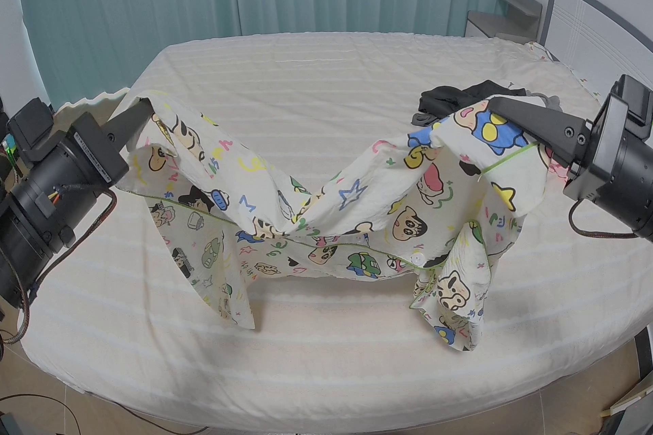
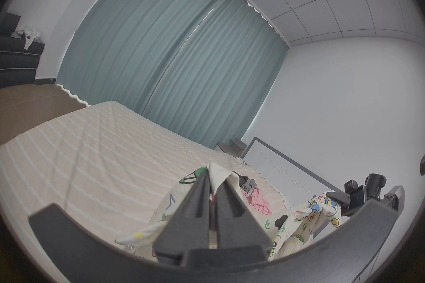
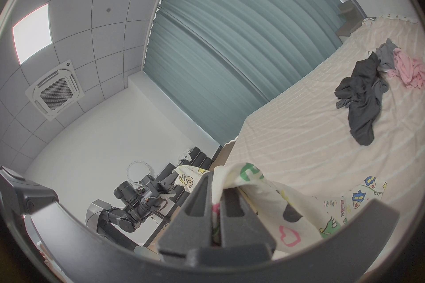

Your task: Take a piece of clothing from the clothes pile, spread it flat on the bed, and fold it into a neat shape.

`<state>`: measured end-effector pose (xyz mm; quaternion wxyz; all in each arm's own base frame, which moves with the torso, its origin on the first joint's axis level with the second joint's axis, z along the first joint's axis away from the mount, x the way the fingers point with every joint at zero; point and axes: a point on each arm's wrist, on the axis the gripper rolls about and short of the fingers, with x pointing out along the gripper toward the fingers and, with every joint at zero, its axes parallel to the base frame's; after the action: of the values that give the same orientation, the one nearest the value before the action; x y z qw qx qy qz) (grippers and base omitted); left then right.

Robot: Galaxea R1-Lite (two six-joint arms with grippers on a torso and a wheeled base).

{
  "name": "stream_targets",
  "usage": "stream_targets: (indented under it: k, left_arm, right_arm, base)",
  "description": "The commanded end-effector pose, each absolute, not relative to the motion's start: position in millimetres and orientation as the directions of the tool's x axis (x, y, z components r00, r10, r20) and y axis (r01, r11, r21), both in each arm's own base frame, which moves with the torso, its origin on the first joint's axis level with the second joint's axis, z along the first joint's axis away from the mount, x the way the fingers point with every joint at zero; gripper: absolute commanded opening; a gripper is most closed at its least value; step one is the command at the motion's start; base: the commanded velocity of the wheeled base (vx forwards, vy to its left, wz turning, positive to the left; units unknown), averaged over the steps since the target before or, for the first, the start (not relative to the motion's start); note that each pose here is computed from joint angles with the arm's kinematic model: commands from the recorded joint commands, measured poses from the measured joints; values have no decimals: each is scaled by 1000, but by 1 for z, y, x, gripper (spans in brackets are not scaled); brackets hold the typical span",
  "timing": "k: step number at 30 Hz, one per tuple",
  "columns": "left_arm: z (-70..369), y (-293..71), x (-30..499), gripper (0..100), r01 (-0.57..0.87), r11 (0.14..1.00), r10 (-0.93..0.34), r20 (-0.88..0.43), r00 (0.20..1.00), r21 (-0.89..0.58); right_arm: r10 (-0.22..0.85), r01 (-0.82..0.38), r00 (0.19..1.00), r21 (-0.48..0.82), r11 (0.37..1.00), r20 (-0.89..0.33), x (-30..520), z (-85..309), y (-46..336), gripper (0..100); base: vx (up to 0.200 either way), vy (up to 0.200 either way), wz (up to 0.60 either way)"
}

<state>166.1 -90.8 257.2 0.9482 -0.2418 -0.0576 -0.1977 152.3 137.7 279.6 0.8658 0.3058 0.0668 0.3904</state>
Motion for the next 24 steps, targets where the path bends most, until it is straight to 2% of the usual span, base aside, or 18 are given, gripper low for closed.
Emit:
stream_targets:
  k: [1, 21, 24]
  left_arm:
    - [259, -89, 162, 0, 407, 802, -345, 217, 913, -437]
    - [259, -84, 156, 0, 403, 807, -336, 225, 915, -432]
    - [257, -83, 156, 0, 397, 810, -334, 216, 917, -432]
  right_arm:
    - [726, -641, 677, 582, 501, 122, 155, 281, 143, 0]
    - [767, -685, 629, 560, 466, 130, 152, 286, 161, 0]
    - [766, -680, 632, 561, 471, 122, 152, 283, 160, 0]
  base:
    - [0, 200, 0]
    - [0, 200, 0]
    - [0, 0, 0]
